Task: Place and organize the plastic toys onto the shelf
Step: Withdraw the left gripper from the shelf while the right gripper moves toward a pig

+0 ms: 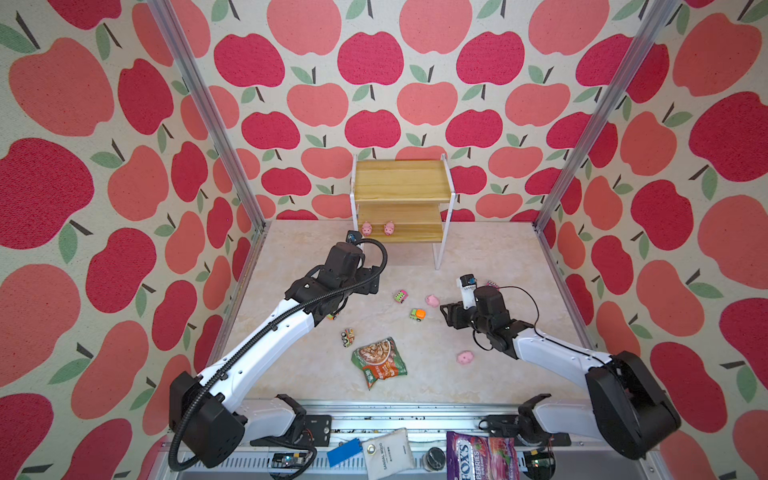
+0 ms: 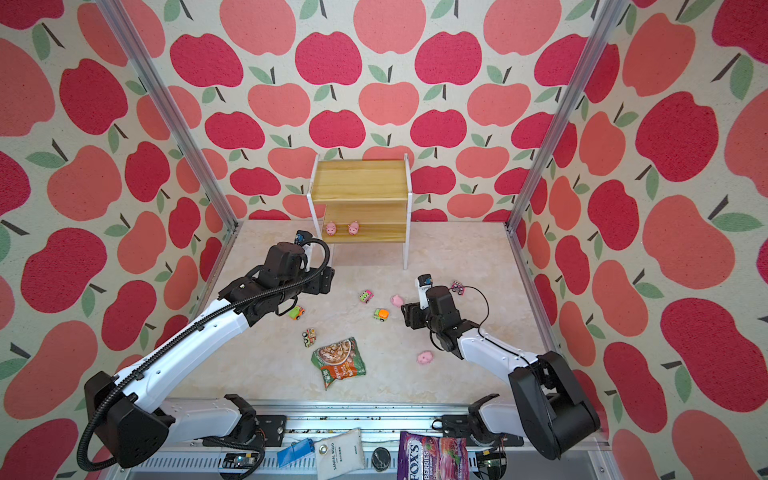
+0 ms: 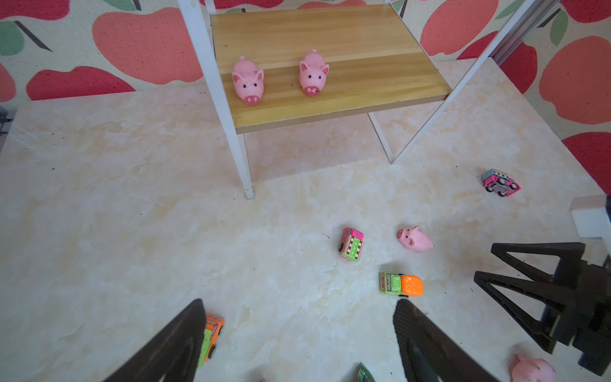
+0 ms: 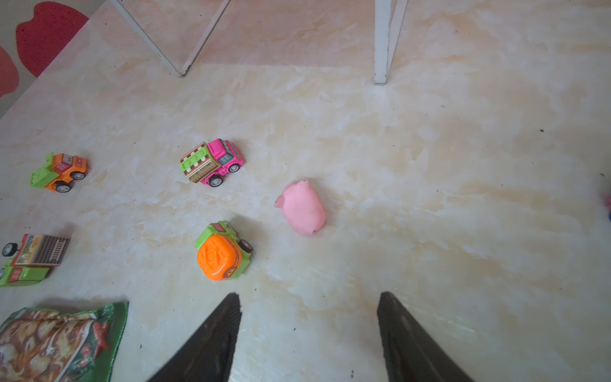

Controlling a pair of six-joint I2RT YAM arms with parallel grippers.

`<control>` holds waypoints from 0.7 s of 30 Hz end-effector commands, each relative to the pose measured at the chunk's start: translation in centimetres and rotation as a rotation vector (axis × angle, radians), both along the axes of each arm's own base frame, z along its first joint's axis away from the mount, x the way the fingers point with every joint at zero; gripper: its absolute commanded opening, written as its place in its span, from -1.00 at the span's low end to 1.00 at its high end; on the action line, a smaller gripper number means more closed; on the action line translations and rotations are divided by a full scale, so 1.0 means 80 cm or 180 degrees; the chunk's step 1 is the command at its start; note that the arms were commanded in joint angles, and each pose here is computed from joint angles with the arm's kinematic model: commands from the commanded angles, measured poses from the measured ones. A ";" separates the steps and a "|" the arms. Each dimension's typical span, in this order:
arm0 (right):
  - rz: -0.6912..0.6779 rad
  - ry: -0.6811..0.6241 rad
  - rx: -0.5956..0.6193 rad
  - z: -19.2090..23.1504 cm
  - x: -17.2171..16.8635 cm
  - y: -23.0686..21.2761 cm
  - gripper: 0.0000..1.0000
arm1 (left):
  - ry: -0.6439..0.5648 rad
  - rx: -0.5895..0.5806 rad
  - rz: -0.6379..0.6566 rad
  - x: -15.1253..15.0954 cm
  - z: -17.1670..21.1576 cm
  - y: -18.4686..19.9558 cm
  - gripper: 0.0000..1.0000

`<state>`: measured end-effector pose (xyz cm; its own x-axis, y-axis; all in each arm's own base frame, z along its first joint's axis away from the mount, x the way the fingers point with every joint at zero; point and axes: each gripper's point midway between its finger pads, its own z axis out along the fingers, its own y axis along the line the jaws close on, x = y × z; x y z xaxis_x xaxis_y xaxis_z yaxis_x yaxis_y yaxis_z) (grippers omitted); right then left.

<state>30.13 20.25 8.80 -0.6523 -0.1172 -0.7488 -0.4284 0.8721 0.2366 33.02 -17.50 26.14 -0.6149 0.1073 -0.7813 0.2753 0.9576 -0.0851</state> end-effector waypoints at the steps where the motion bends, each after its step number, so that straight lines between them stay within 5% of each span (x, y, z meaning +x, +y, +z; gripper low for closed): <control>1: 0.0012 -0.0015 -0.0241 0.001 0.006 0.004 0.38 | 0.0534 0.0128 -0.0032 -0.044 -0.011 0.037 0.84; 12: -0.0165 0.0289 -0.0440 -0.006 0.029 0.029 0.32 | 0.0403 -0.0184 0.0065 -0.030 -0.019 0.068 0.86; 21: -0.0913 0.0730 -0.0377 -0.024 0.047 0.035 0.34 | 0.0536 -0.0450 -0.0116 -0.025 -0.036 0.053 0.85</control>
<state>33.90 24.25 8.04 -0.7659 -0.0947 -0.6360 -0.2722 0.9438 0.1874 30.80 -12.43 23.23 -0.7433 0.0348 -0.6681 0.2398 0.9462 -0.2175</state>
